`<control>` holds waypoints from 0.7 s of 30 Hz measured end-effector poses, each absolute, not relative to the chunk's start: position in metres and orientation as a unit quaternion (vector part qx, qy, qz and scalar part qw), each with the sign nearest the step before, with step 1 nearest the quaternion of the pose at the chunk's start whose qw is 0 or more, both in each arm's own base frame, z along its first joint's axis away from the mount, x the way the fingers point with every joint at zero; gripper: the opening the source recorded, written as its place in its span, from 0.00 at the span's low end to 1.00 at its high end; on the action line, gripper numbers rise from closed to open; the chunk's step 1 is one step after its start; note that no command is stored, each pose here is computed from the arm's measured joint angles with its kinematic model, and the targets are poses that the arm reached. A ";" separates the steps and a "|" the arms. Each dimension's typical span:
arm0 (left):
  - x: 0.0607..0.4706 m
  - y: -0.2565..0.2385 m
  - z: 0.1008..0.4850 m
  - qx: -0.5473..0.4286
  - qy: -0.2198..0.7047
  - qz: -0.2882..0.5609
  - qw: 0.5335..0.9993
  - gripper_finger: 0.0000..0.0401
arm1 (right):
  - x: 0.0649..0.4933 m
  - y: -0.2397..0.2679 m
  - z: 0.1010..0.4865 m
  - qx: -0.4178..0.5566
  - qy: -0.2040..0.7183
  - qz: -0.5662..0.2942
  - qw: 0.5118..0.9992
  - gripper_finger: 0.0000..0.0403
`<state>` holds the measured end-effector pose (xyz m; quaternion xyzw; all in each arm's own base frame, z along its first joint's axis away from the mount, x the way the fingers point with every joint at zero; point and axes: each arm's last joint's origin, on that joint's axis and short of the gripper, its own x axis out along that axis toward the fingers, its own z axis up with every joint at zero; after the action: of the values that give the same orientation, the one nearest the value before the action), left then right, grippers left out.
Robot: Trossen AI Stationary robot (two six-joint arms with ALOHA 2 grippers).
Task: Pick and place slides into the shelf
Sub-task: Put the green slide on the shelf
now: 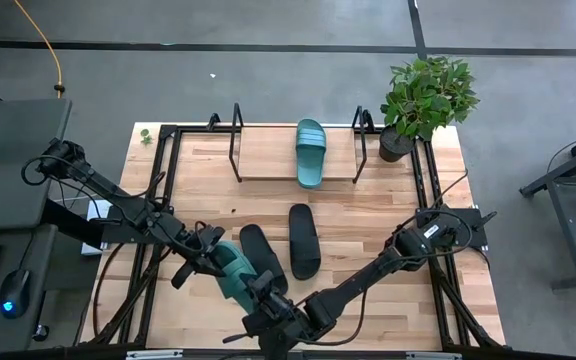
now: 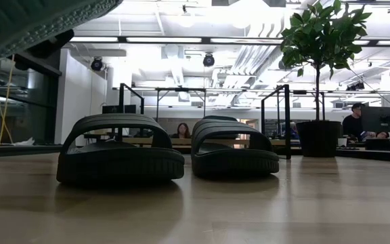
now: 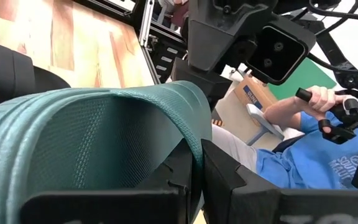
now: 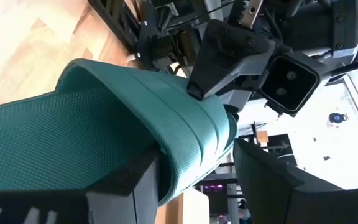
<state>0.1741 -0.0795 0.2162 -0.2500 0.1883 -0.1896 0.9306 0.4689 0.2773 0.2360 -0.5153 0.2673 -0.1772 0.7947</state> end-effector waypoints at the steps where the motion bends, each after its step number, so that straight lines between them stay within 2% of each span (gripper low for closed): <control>1: 0.174 -0.080 0.216 -0.250 0.188 -0.190 0.931 0.03 | 0.469 0.277 0.236 -0.514 0.267 -0.177 0.795 0.44; 7: 0.174 -0.080 0.216 -0.250 0.188 -0.190 0.931 0.03 | 0.470 0.277 0.236 -0.511 0.265 -0.163 0.801 0.35; 18: 0.174 -0.080 0.215 -0.250 0.194 -0.189 0.930 0.03 | 0.470 0.279 0.235 -0.506 0.262 -0.142 0.810 0.04; 21: 0.174 -0.079 0.215 -0.247 0.196 -0.188 0.930 0.03 | 0.470 0.279 0.235 -0.506 0.262 -0.141 0.810 0.02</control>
<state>0.1736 -0.0795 0.2147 -0.2474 0.1957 -0.1881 0.9301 0.4703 0.2785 0.2351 -0.5055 0.2617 -0.1413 0.8099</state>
